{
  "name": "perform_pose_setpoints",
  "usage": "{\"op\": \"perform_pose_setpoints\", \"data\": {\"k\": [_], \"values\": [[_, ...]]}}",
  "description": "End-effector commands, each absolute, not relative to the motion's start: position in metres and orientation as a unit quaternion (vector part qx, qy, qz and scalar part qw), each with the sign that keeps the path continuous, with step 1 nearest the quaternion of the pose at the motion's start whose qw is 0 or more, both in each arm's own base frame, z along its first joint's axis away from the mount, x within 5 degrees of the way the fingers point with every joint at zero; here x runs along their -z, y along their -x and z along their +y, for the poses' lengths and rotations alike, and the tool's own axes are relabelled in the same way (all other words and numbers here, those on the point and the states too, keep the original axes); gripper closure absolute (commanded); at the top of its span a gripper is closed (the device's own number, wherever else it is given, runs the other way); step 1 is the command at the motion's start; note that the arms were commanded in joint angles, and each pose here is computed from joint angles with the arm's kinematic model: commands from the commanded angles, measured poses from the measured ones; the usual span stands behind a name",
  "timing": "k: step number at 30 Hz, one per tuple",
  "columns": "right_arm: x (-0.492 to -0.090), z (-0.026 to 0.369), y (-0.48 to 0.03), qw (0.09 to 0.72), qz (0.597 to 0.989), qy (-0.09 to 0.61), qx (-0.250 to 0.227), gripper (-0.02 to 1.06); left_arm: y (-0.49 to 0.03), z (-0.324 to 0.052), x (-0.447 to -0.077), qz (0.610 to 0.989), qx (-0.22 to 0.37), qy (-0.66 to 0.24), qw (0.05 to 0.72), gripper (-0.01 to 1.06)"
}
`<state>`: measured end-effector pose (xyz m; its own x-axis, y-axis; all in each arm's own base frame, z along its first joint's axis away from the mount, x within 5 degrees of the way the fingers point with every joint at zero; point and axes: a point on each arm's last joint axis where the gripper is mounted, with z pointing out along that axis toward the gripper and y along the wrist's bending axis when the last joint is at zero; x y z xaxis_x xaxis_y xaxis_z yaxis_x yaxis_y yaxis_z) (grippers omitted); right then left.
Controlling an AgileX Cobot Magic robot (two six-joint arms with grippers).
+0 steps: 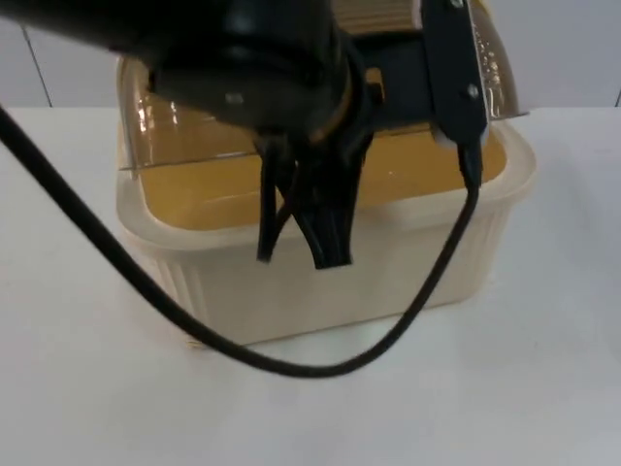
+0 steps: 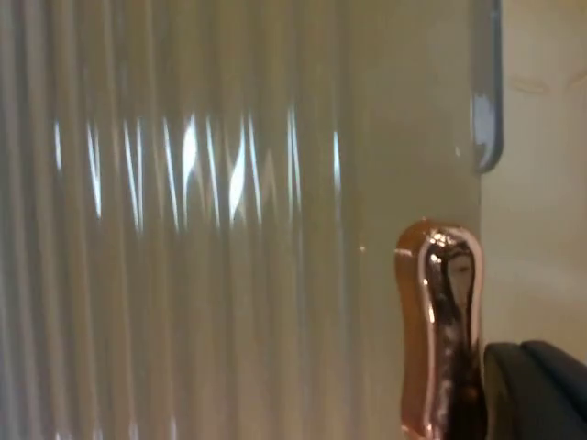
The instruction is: Open the box lid with the left hand, place the block into the box with the right hand, then close the box lid with the left hand.
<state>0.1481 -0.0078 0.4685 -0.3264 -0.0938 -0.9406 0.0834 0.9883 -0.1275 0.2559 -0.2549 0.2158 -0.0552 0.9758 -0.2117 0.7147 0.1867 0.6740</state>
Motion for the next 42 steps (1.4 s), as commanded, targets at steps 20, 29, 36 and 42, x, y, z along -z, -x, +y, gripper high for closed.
{"op": "perform_pose_setpoints", "data": {"k": [20,29,36,42], "values": [[-0.471,-0.009,-0.147,0.588,0.806,0.000,0.077,0.00,-0.301,-0.229,-0.260,0.720,-0.167,-0.605,0.296,1.05],[-0.471,-0.009,-0.147,0.588,0.806,0.000,0.077,0.00,-0.317,-0.213,-0.268,0.727,-0.158,-0.598,0.299,1.05],[-0.471,-0.009,-0.147,0.588,0.806,0.000,0.077,0.00,-0.324,-0.203,-0.268,0.745,-0.142,-0.580,0.297,1.05],[-0.471,-0.009,-0.147,0.588,0.806,0.000,0.077,0.00,-0.322,-0.203,-0.270,0.755,-0.130,-0.567,0.304,1.05]]}}
